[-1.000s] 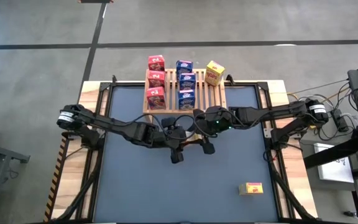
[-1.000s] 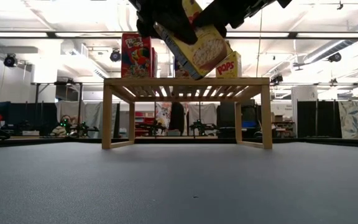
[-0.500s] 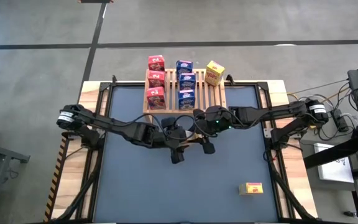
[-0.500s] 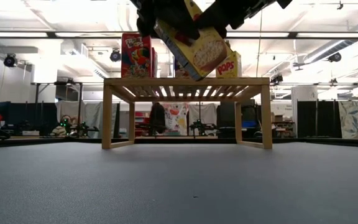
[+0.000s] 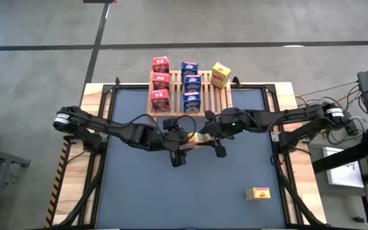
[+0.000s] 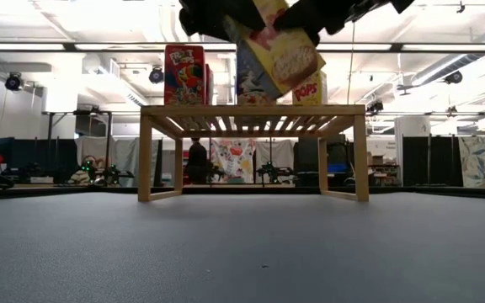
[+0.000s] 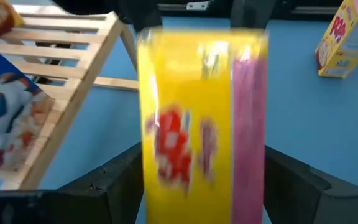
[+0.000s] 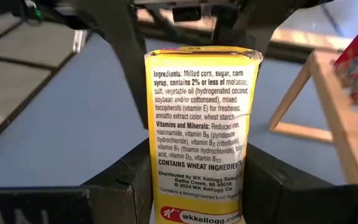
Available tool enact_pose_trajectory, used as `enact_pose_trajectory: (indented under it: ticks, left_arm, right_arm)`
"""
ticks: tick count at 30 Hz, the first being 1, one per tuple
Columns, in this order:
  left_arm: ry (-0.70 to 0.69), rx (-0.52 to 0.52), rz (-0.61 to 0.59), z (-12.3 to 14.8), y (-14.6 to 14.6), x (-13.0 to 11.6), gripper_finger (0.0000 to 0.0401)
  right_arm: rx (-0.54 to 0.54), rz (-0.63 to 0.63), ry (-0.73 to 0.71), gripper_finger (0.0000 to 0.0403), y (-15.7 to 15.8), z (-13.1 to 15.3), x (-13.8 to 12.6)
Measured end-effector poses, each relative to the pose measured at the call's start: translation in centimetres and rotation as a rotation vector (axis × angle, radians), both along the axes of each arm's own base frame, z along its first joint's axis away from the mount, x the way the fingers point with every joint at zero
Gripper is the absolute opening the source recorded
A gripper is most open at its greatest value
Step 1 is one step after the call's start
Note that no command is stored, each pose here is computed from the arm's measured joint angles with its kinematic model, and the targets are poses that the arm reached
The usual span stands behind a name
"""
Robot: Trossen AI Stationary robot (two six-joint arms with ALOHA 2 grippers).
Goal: Stack cereal on shelf
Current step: Put the left yellow cereal box aligned with the other yellow cereal box on the shelf
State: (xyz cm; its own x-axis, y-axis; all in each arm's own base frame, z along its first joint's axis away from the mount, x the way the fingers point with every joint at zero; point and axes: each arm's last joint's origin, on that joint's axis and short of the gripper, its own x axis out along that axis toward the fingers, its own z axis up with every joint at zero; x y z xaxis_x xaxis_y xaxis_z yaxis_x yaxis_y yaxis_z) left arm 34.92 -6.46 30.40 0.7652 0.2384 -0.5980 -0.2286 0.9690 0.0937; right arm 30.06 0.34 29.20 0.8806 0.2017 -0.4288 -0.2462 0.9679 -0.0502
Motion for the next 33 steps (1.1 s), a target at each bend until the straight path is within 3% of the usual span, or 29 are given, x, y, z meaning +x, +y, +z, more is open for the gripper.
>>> enact_pose_trajectory:
  ticks: [12,24,33]
  left_arm:
    - [-0.096,0.025,0.015,-0.1,-0.2,-2.2,0.0252]
    - [-0.53,-0.08,-0.079,-2.2,0.6,-9.0,0.0252]
    - [-0.69,-0.126,-0.078,-4.0,1.4,-12.5,0.0252]
  right_arm:
    - [0.035,-0.102,-0.146,0.0166,-1.9,0.0,-5.4]
    - [-0.035,-0.176,-0.338,0.0166,-3.3,3.2,-9.8]
    - [-0.093,-0.286,-0.466,0.0166,-5.0,2.1,-12.4]
